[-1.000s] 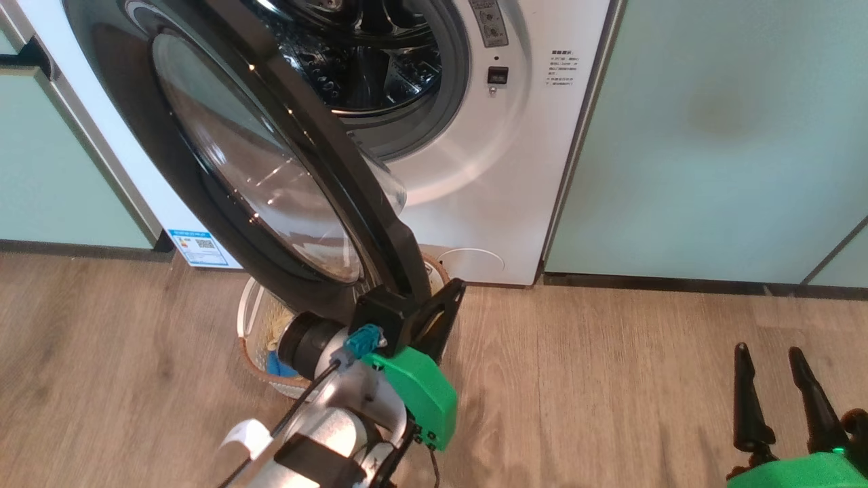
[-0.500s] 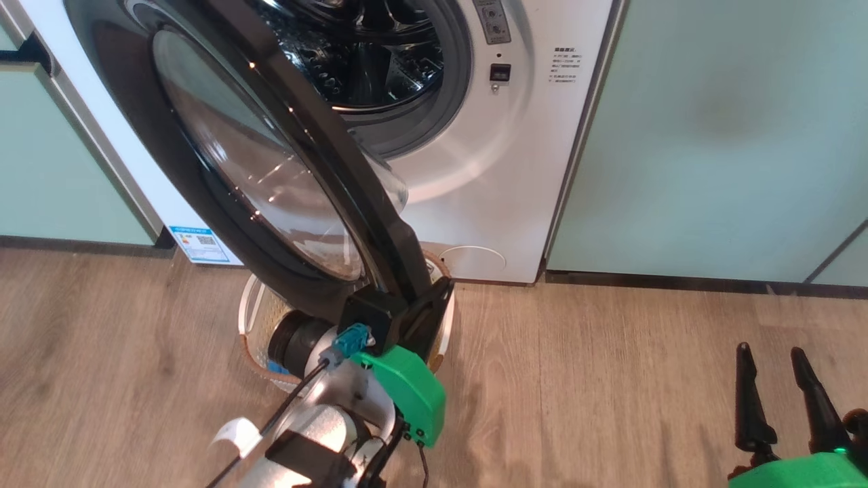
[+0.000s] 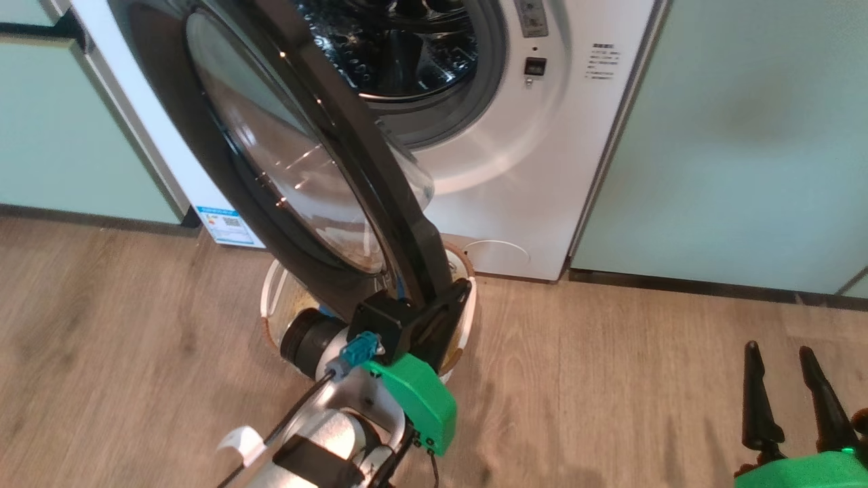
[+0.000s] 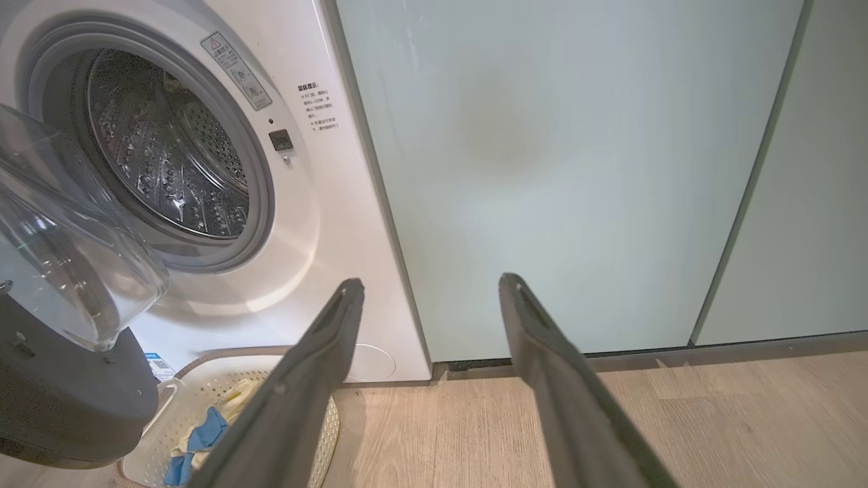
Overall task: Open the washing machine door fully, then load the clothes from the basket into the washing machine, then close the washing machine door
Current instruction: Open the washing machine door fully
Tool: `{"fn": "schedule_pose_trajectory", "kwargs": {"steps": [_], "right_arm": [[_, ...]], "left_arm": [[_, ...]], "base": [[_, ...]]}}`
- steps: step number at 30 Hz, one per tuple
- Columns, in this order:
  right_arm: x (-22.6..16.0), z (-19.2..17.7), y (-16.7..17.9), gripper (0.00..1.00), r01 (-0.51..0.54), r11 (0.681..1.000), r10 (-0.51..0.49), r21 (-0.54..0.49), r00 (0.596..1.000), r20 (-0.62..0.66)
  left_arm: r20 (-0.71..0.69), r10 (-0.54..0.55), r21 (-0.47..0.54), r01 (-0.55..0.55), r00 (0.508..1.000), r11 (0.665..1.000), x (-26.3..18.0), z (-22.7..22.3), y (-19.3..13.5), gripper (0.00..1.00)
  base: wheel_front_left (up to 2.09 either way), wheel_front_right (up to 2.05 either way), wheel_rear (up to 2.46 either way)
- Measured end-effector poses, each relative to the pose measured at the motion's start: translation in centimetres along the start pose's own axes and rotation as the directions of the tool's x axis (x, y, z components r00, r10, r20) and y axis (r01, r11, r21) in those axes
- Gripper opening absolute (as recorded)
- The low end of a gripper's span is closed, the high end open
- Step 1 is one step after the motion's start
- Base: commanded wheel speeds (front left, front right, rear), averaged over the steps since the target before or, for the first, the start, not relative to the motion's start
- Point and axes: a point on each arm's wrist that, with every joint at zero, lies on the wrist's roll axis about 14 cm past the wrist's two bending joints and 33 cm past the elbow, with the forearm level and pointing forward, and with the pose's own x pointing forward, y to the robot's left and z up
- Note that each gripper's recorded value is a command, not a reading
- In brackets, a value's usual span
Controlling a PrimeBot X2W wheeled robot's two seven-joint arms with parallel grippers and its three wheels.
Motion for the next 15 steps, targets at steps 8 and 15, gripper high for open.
{"fn": "schedule_pose_trajectory", "kwargs": {"steps": [8, 15], "right_arm": [[0.9, -0.6, 1.1, 1.00, -0.037, 0.999, 0.037, 0.004, 0.999, -0.016], [0.9, -0.4, 1.3, 1.00, -0.043, 0.999, 0.044, 0.004, 0.999, -0.011]], "left_arm": [[0.010, 0.026, -0.002, -0.026, 1.000, 1.000, -0.7, 0.2, 0.7, 0.00], [0.015, 0.035, -0.002, -0.035, 0.999, 0.999, -1.0, 0.2, 0.8, 0.00]], "base": [[0.00, 0.00, 0.00], [0.00, 0.00, 0.00]]}}
